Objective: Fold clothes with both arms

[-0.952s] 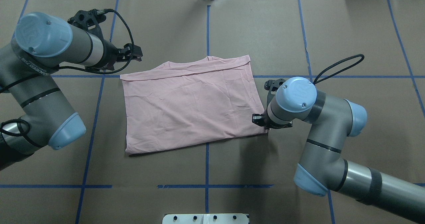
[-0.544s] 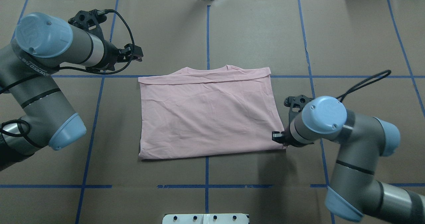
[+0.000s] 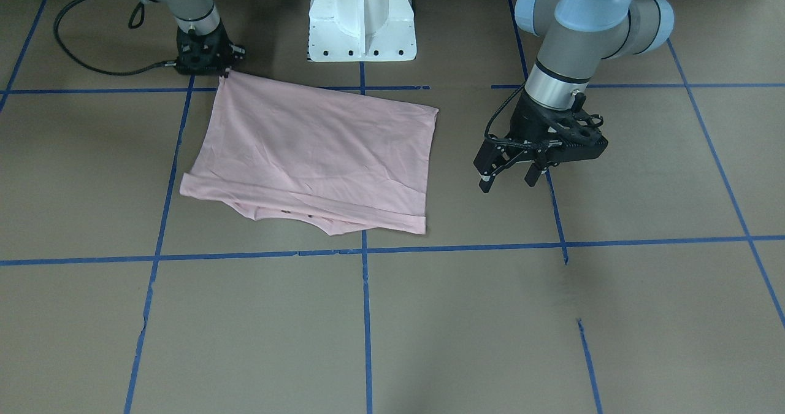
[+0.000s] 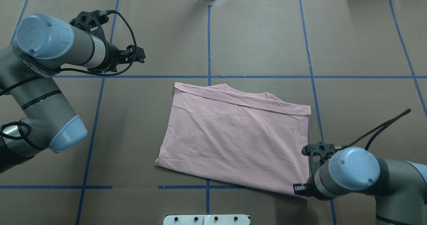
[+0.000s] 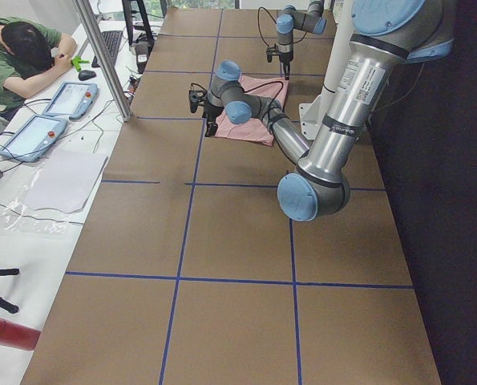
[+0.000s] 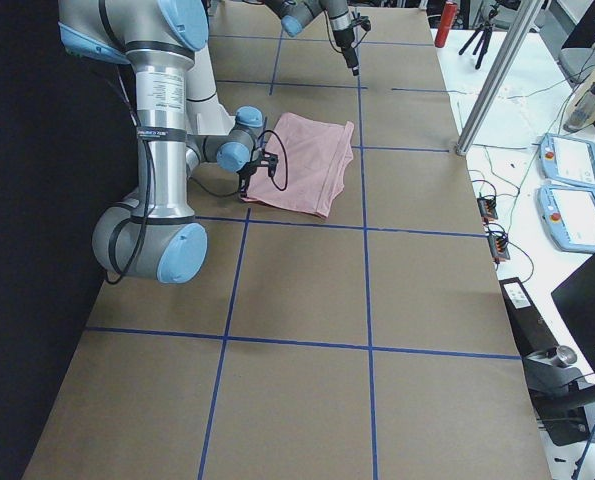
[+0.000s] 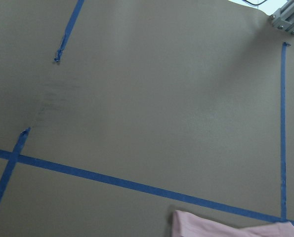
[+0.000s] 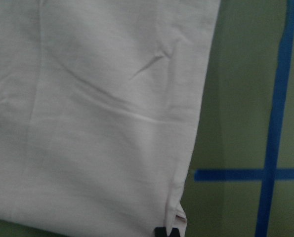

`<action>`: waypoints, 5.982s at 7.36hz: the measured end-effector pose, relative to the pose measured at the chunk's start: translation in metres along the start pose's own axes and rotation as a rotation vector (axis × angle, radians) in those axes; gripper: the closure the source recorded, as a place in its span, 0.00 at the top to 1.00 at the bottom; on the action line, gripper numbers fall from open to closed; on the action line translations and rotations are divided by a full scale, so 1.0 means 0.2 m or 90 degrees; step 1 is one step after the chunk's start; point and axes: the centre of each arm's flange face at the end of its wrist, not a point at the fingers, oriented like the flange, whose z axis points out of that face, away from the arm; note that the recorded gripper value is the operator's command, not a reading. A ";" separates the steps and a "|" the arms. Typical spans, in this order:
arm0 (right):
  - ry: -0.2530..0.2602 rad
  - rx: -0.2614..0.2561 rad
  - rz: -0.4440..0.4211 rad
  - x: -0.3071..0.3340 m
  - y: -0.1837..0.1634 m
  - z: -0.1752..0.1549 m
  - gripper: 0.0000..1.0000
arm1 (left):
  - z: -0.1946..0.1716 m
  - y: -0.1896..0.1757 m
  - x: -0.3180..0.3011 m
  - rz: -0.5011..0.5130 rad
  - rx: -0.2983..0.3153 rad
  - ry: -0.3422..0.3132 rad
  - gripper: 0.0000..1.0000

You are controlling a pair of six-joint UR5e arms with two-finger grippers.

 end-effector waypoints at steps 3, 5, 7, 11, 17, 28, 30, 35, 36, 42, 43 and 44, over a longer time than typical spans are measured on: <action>-0.002 -0.041 0.026 -0.01 0.14 0.01 1.00 | 0.03 0.09 0.03 -0.014 -0.018 0.003 1.00; -0.063 -0.005 0.067 -0.08 0.01 -0.16 1.00 | 0.14 0.43 0.12 -0.109 -0.075 -0.010 0.99; -0.125 0.056 0.104 -0.11 -0.23 -0.38 1.00 | 0.25 0.93 0.19 -0.208 -0.119 -0.072 0.99; -0.162 0.115 0.120 -0.13 -0.43 -0.56 1.00 | 0.32 1.46 0.19 -0.262 -0.147 -0.146 0.77; -0.165 0.120 0.123 -0.12 -0.45 -0.57 1.00 | 0.32 1.53 0.18 -0.258 -0.142 -0.148 0.00; -0.171 0.132 0.132 -0.11 -0.49 -0.62 1.00 | 0.54 0.08 0.17 -0.159 0.056 -0.155 0.00; -0.172 0.137 0.138 -0.10 -0.51 -0.63 1.00 | 0.65 -0.11 0.33 -0.134 0.075 -0.116 0.00; -0.169 0.155 0.151 -0.08 -0.54 -0.64 1.00 | 0.87 -0.25 0.52 -0.092 0.107 -0.073 1.00; -0.165 0.161 0.153 -0.07 -0.55 -0.63 1.00 | 0.86 -0.26 0.50 -0.077 0.102 -0.074 1.00; -0.168 0.175 0.154 -0.12 -0.59 -0.64 1.00 | 0.14 0.64 0.11 -0.220 -0.076 -0.082 1.00; -0.169 0.176 0.154 -0.13 -0.59 -0.64 1.00 | 0.15 0.94 0.09 -0.274 -0.096 -0.102 1.00; -0.169 0.177 0.154 -0.13 -0.59 -0.64 1.00 | 0.17 1.21 0.08 -0.319 -0.111 -0.121 1.00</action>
